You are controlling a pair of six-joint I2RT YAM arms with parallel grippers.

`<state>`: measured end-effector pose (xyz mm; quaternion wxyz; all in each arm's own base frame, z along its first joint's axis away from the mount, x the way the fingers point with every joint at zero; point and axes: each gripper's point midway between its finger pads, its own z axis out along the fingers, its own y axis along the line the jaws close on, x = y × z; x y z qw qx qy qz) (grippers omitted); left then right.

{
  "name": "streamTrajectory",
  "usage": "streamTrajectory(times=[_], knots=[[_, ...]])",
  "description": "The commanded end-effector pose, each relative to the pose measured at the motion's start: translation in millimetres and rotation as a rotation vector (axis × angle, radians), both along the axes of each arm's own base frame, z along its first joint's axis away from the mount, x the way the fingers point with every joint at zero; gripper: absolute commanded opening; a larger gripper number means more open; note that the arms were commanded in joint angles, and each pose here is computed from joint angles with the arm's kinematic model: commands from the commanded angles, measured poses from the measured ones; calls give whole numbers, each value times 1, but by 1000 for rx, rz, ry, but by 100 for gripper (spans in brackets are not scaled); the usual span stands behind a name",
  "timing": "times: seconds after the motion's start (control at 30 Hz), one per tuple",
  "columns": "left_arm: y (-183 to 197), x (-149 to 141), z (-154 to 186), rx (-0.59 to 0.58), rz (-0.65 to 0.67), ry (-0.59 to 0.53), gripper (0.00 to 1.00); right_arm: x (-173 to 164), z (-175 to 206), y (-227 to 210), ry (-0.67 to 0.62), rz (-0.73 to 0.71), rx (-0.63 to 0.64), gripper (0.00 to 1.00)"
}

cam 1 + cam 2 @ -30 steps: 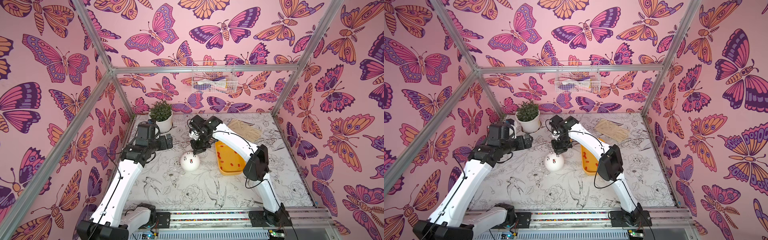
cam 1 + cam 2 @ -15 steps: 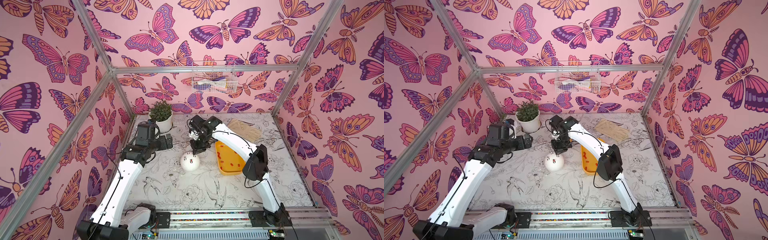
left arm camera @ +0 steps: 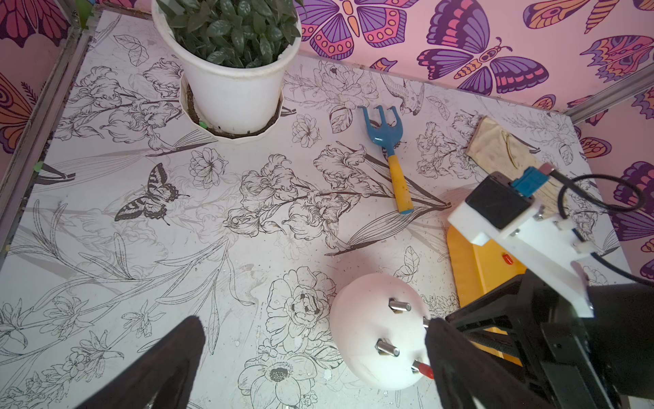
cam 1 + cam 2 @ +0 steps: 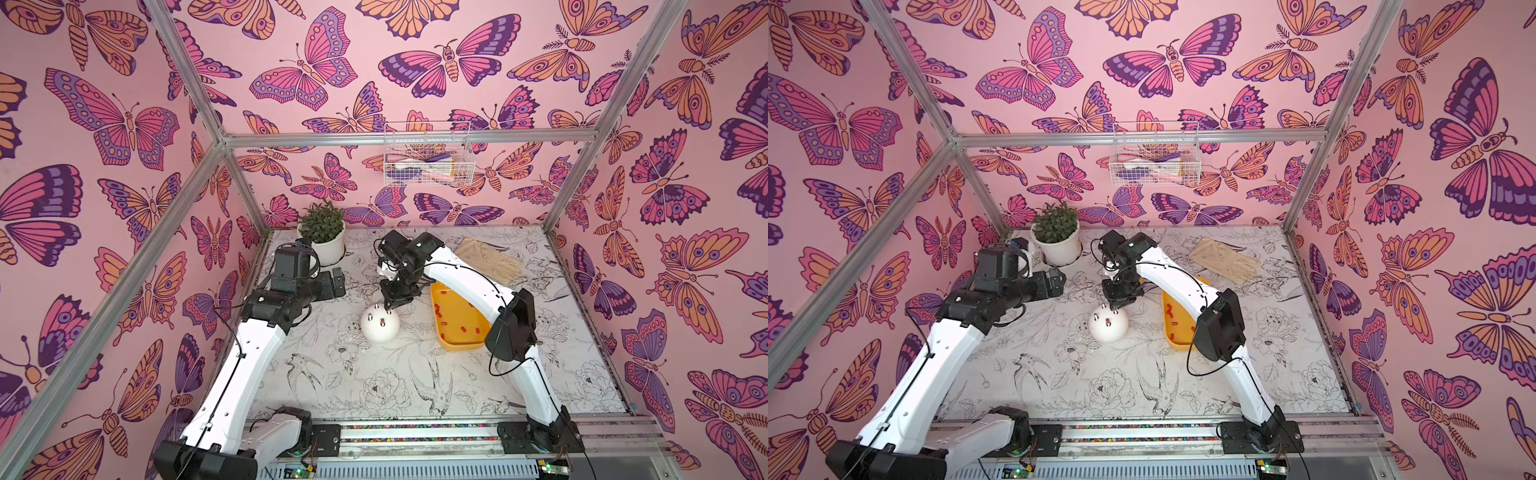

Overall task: Cover the protruding screws with screw protection sleeves
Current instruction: Attach the screw protection sleeve to the screw.

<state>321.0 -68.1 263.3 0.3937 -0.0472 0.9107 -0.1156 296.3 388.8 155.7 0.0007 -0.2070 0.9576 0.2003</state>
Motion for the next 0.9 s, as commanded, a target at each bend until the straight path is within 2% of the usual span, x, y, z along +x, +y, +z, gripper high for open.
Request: streamTrajectory(times=[0.0,0.43,0.87], knots=[[2,-2,0,4,-9,-9,100,3,1,1,-7,4,3,25],[3,-2,1,-2,-3,-13,100,7,12,-4,-39,-4,8,31],[1,1,-3,-17,2,4,100,4,45,-18,-127,-8,49,32]])
